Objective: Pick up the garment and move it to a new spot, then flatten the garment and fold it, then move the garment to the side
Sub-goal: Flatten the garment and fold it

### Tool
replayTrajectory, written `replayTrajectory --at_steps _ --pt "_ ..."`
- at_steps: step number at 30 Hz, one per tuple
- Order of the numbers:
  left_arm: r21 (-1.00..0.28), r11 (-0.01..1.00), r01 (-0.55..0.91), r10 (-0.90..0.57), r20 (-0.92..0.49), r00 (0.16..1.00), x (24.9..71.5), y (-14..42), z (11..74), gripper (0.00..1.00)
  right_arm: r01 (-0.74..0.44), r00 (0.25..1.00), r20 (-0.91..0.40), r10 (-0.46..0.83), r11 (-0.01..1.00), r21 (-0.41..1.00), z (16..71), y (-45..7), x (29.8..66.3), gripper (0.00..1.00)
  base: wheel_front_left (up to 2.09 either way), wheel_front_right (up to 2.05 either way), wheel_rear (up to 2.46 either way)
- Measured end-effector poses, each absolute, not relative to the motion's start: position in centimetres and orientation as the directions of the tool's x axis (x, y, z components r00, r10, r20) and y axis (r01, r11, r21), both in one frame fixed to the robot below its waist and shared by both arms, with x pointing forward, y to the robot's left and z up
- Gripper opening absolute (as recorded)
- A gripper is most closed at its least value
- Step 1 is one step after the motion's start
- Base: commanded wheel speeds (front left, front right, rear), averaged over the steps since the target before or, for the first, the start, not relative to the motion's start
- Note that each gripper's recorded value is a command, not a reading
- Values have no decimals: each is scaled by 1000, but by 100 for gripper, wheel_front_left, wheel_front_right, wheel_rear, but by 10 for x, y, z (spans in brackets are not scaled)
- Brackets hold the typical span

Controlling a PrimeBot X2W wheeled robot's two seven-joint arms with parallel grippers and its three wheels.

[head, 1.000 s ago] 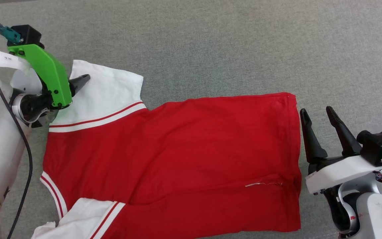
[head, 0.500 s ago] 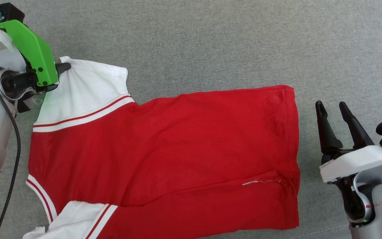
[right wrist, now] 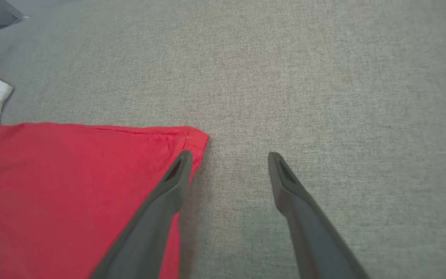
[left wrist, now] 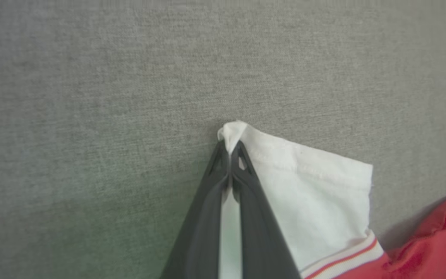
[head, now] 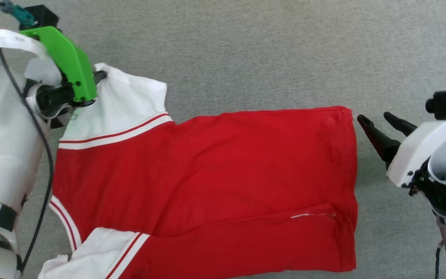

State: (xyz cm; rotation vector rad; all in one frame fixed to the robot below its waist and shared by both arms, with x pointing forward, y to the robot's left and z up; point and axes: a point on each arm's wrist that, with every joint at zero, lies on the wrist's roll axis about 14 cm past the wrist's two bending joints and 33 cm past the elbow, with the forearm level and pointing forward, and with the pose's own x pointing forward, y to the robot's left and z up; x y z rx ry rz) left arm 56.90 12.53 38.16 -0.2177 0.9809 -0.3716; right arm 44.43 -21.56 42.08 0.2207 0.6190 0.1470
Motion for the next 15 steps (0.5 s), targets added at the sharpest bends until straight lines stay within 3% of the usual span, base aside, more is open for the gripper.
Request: replayTrajectory --at_steps 8,13,14,15 --pt "-334 911 242 -412 -709 573 575 133 410 0 -175 652 -699 293 955 238 397 -185 462 100 0 0 0" --pt "-325 915 241 -404 -699 590 573 142 411 0 -219 496 -812 307 949 225 369 -174 455 100 0 0 0" --pt "-324 915 239 -402 -699 591 572 143 411 0 -223 471 -828 306 949 223 366 -173 453 79 0 0 0" --pt "-323 916 239 -401 -697 595 572 144 412 0 -227 447 -841 306 948 225 364 -172 452 33 0 0 0"
